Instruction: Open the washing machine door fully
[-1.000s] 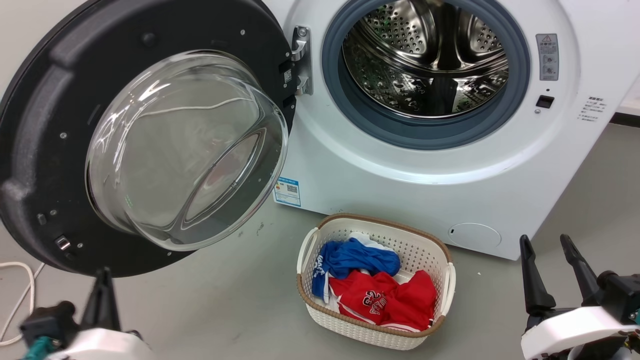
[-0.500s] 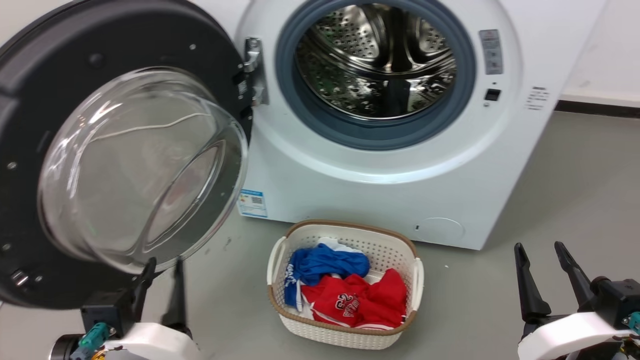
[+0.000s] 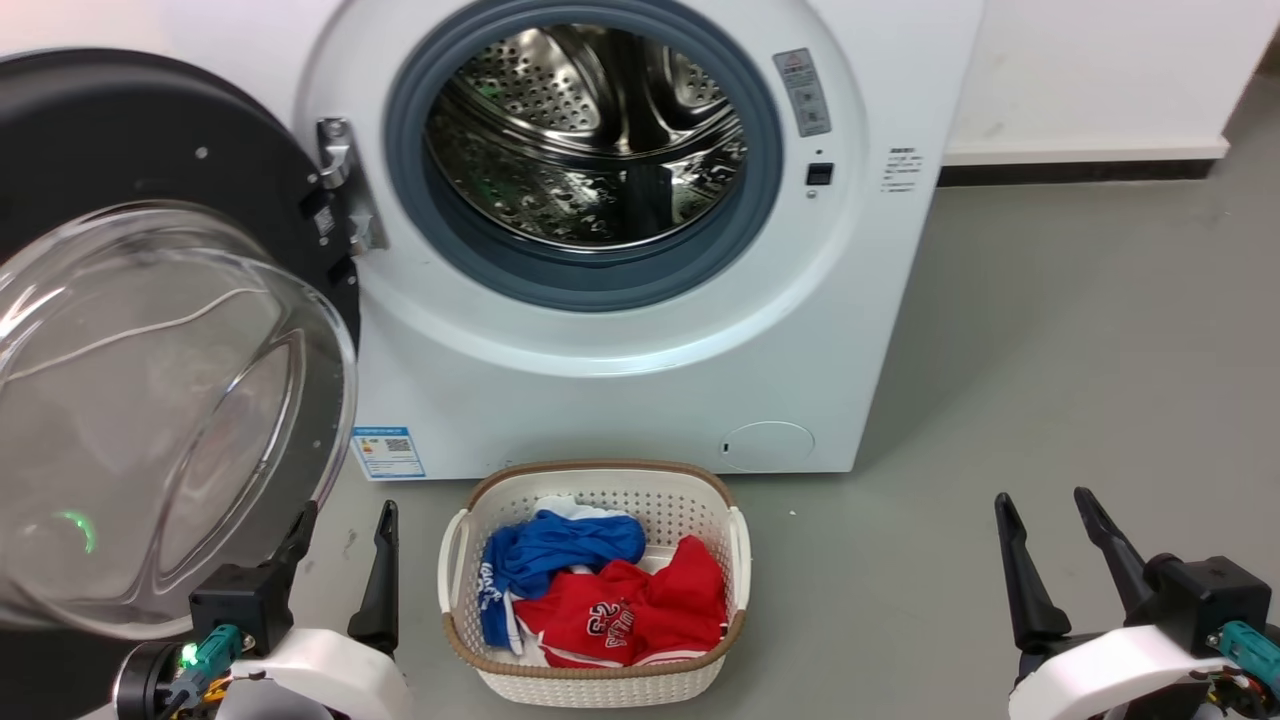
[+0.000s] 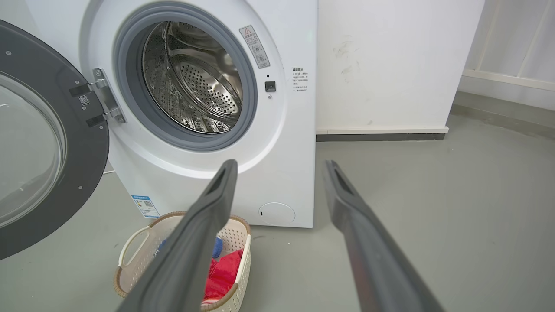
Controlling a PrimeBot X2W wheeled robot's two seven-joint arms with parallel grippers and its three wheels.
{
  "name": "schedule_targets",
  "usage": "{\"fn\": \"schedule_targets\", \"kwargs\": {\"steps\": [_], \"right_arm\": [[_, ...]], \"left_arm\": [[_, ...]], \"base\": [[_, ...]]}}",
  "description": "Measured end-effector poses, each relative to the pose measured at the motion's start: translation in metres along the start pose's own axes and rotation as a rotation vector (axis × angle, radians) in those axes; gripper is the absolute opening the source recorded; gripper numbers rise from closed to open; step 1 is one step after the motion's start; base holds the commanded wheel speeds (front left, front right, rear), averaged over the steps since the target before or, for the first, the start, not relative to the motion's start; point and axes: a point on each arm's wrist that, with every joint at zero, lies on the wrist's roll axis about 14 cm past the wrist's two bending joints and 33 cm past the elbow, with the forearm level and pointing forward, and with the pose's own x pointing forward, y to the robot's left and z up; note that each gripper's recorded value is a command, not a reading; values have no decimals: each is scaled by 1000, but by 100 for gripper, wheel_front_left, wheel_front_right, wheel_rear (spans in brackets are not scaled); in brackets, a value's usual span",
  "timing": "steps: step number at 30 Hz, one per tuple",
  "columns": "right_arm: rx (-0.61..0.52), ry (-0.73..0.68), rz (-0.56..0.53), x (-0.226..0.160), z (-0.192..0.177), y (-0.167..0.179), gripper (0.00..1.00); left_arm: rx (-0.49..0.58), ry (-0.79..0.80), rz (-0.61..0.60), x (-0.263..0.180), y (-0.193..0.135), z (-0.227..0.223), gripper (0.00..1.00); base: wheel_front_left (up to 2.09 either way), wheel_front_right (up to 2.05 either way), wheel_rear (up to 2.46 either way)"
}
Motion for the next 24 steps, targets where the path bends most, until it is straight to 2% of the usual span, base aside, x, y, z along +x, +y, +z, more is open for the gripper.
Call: {"fn": "schedule_targets", "kwargs": {"steps": [6,24], "right_arm": [[3,4,-15,-6,-2,-4,100],[5,19,2,0,-6,1,100]], "left_arm": [[-16,8,-29,7,-11,-7,100],[-30,6,-12,12,-6,-15,100]], "base": [[0,0,0],[0,0,0]]}}
